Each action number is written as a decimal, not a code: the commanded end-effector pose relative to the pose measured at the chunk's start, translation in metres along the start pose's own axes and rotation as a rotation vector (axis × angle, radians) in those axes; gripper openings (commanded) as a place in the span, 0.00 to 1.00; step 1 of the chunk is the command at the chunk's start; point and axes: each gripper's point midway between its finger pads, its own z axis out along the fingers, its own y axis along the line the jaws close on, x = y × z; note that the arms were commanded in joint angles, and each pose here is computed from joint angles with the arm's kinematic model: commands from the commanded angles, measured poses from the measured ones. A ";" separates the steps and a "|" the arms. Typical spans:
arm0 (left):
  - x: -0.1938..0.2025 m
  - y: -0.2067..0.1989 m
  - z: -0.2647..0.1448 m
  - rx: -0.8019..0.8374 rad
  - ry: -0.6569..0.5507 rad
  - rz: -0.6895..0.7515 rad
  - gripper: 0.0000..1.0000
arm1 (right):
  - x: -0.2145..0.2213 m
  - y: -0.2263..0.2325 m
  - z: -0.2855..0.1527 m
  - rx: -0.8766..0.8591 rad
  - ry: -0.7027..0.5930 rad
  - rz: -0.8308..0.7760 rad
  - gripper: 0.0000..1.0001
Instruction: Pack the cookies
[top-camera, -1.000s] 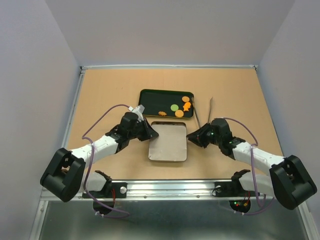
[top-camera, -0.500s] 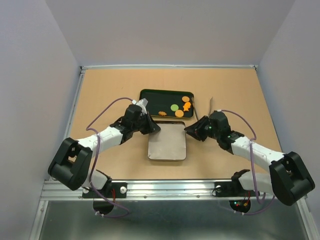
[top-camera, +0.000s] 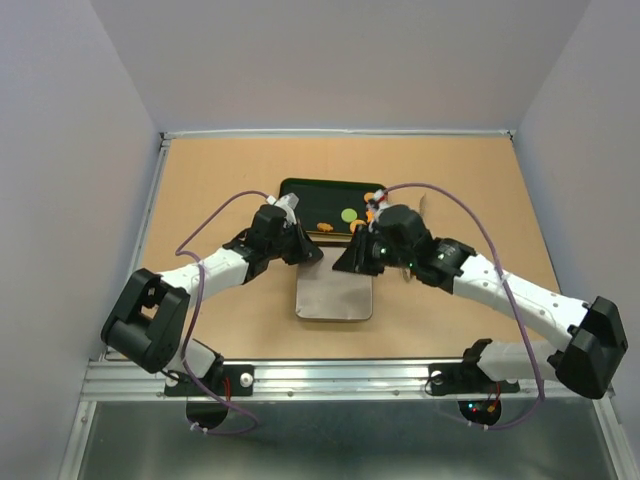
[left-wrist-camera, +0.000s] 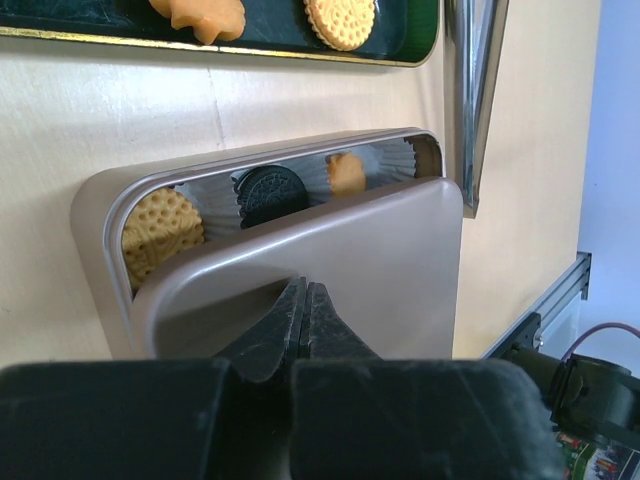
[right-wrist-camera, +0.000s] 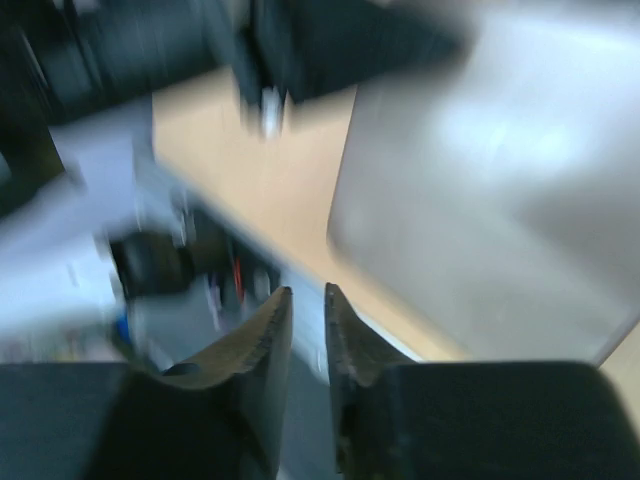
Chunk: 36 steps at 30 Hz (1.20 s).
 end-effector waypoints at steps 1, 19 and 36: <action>-0.005 0.009 0.000 -0.044 -0.004 0.017 0.01 | 0.073 -0.015 -0.018 0.101 0.231 -0.108 0.23; -0.018 0.002 -0.003 -0.027 -0.022 0.012 0.01 | 0.180 -0.073 0.006 0.274 0.512 -0.051 0.01; -0.025 0.004 0.002 -0.034 -0.016 0.010 0.01 | 0.135 -0.052 0.034 0.349 0.261 -0.217 0.00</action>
